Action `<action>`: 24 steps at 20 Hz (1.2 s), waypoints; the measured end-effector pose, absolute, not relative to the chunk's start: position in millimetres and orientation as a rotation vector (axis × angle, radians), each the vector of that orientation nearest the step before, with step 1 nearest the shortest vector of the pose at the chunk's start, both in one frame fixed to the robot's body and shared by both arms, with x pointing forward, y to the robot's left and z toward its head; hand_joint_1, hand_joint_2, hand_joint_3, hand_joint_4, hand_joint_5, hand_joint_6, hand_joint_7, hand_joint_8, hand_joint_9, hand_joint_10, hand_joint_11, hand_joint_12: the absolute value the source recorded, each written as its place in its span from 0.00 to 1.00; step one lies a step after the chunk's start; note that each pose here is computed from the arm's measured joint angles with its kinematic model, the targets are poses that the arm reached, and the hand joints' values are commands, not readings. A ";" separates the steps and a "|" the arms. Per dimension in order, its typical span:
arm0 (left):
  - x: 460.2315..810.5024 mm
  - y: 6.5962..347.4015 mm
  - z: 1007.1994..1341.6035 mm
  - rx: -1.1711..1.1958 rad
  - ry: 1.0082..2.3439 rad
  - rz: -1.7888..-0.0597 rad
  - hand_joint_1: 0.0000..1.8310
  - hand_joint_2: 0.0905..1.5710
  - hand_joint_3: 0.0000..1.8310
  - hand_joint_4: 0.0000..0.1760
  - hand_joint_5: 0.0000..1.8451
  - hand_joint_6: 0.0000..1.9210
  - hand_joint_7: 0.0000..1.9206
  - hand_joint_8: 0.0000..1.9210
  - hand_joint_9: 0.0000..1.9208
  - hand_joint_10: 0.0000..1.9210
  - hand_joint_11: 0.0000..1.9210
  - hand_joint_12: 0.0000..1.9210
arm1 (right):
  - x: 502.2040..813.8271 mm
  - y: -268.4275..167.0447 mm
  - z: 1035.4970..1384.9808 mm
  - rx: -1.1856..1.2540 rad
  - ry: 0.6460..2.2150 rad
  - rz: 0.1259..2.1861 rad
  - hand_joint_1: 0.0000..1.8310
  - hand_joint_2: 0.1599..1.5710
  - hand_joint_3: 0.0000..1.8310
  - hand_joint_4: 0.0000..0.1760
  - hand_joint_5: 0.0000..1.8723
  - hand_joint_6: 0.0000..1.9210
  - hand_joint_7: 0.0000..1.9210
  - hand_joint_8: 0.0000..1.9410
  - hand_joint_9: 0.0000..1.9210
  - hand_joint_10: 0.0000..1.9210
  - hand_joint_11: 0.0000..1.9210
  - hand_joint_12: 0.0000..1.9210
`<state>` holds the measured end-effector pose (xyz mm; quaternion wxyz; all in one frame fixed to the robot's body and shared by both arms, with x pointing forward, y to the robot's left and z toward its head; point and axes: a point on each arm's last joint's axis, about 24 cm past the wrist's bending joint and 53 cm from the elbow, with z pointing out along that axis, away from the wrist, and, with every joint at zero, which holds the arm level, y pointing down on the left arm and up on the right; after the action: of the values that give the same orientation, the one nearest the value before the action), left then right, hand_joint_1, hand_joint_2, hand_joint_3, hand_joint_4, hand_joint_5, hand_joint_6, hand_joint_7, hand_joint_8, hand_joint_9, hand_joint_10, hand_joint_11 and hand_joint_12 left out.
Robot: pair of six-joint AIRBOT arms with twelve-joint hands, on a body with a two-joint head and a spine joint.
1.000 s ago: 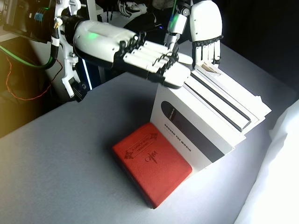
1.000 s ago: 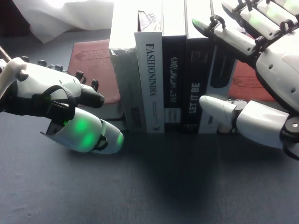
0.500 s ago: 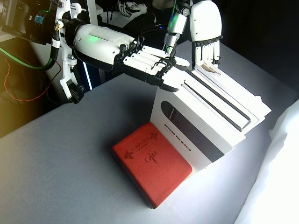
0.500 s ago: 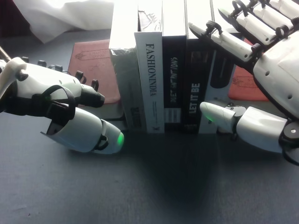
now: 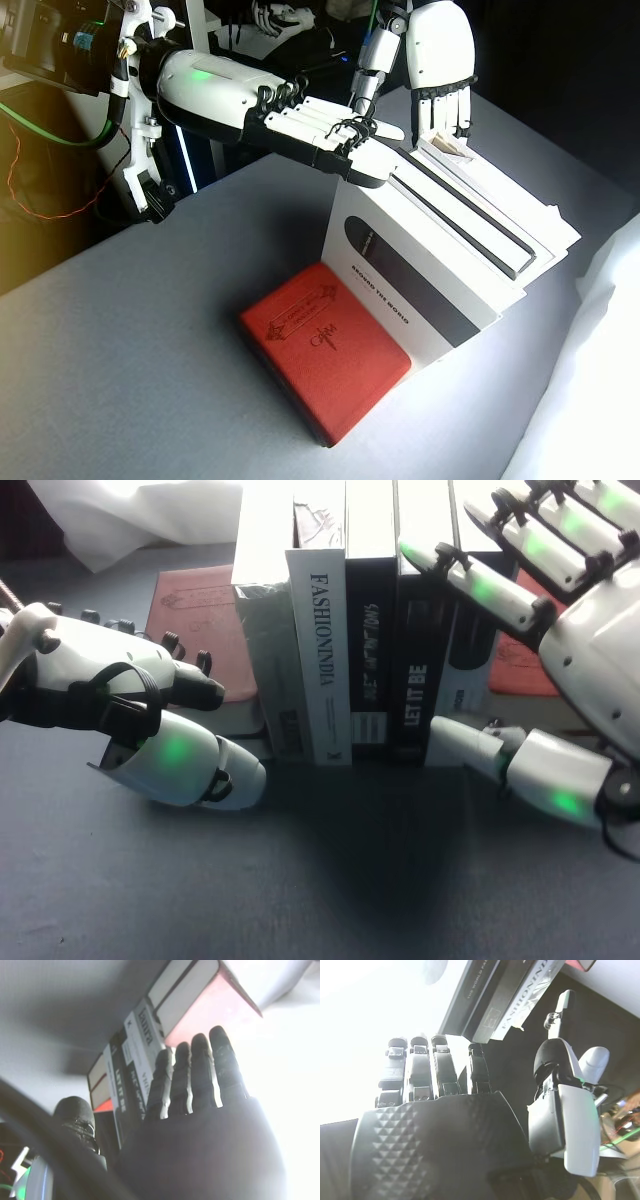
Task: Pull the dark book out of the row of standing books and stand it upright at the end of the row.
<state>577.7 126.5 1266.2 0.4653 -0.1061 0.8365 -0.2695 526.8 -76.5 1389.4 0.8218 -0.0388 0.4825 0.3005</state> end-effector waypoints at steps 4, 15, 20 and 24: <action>577.7 126.4 1266.3 -0.261 2.054 -0.663 0.00 0.76 0.00 0.00 0.06 0.00 0.04 0.00 0.03 0.00 0.00 0.11 | 513.6 -67.7 1382.3 -0.120 1.043 0.636 0.00 0.72 0.00 0.00 0.00 0.00 0.00 0.00 0.00 0.00 0.00 0.00; 577.6 126.3 1266.2 -0.261 2.054 -0.663 0.00 0.77 0.00 0.00 0.06 0.00 0.03 0.00 0.02 0.00 0.00 0.08 | 468.1 -44.7 1357.3 -0.187 1.145 0.657 0.00 0.72 0.00 0.00 0.00 0.00 0.00 0.00 0.00 0.00 0.00 0.00; 577.6 126.3 1266.2 -0.261 2.054 -0.663 0.00 0.77 0.00 0.00 0.05 0.00 0.03 0.00 0.02 0.00 0.00 0.08 | 451.5 -36.9 1338.6 -0.213 1.225 0.662 0.00 0.73 0.00 0.00 0.00 0.00 0.00 0.00 0.00 0.00 0.00 0.00; 577.5 126.3 1266.1 -0.261 2.055 -0.663 0.00 0.77 0.00 0.00 0.07 0.00 0.04 0.00 0.03 0.00 0.00 0.11 | 440.2 -30.3 1323.2 -0.246 1.281 0.668 0.00 0.72 0.00 0.00 0.00 0.00 0.00 0.00 0.00 0.00 0.00 0.00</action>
<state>577.5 126.3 1266.1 0.4648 -0.1063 0.8365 -0.2700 440.2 -30.3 1323.2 0.7435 -0.1122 0.5846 0.3049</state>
